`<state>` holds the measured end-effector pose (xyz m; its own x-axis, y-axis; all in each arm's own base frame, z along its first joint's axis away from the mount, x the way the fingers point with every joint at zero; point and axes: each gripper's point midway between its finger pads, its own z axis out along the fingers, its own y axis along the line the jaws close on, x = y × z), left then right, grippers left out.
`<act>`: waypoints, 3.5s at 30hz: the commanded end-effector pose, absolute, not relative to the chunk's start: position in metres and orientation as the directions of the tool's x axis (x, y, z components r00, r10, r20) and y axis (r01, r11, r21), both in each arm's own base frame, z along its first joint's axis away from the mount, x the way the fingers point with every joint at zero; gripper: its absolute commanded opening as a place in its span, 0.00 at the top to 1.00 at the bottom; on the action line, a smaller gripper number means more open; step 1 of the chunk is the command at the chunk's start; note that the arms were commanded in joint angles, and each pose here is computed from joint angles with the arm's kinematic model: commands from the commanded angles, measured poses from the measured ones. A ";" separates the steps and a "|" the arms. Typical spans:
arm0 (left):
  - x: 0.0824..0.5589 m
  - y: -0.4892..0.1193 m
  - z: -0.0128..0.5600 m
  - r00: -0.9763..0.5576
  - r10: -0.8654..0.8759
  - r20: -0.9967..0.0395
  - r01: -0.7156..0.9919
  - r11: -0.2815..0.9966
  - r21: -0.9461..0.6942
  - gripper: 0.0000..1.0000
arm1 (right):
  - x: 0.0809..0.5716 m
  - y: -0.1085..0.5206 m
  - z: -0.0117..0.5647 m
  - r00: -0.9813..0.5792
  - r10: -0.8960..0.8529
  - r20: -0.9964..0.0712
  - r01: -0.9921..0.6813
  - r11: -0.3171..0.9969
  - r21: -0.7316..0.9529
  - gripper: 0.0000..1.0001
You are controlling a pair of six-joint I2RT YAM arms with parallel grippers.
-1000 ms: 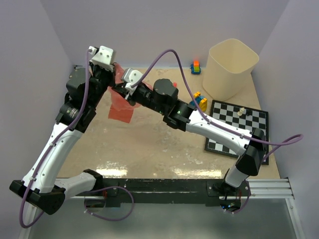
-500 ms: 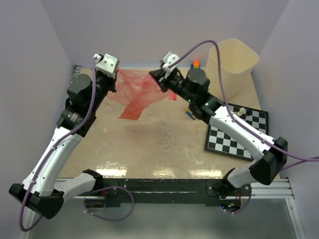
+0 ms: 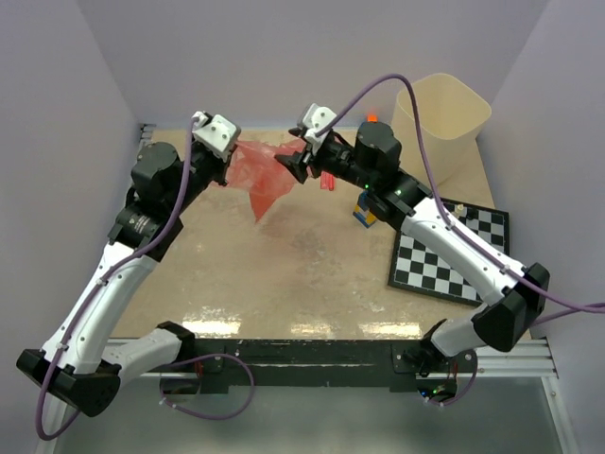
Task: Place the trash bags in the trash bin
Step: Unfold the trash bag at the center of the board.
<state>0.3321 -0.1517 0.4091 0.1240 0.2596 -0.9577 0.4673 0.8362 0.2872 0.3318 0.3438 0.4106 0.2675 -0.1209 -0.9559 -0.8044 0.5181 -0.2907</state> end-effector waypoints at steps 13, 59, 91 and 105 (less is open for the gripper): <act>0.337 -0.135 0.438 0.175 0.302 -0.937 0.372 0.861 0.347 1.00 | 0.338 0.373 0.416 0.273 -0.182 -0.945 -0.819 0.471 -0.327 0.75; 0.326 -0.147 0.422 0.246 0.415 -0.876 0.453 0.750 0.482 1.00 | 0.294 0.406 0.429 0.213 -0.064 -0.975 -0.962 0.159 -0.220 0.35; 0.237 -0.185 0.434 -0.030 -0.046 -0.999 0.740 0.670 -0.053 0.60 | 0.416 0.344 0.434 -0.178 0.416 -0.892 -0.449 0.772 0.450 1.00; 0.382 -0.211 0.390 -0.391 -0.399 -0.829 0.503 0.662 -0.556 0.37 | 0.407 0.331 0.430 -0.185 0.456 -0.871 -0.413 0.768 0.490 1.00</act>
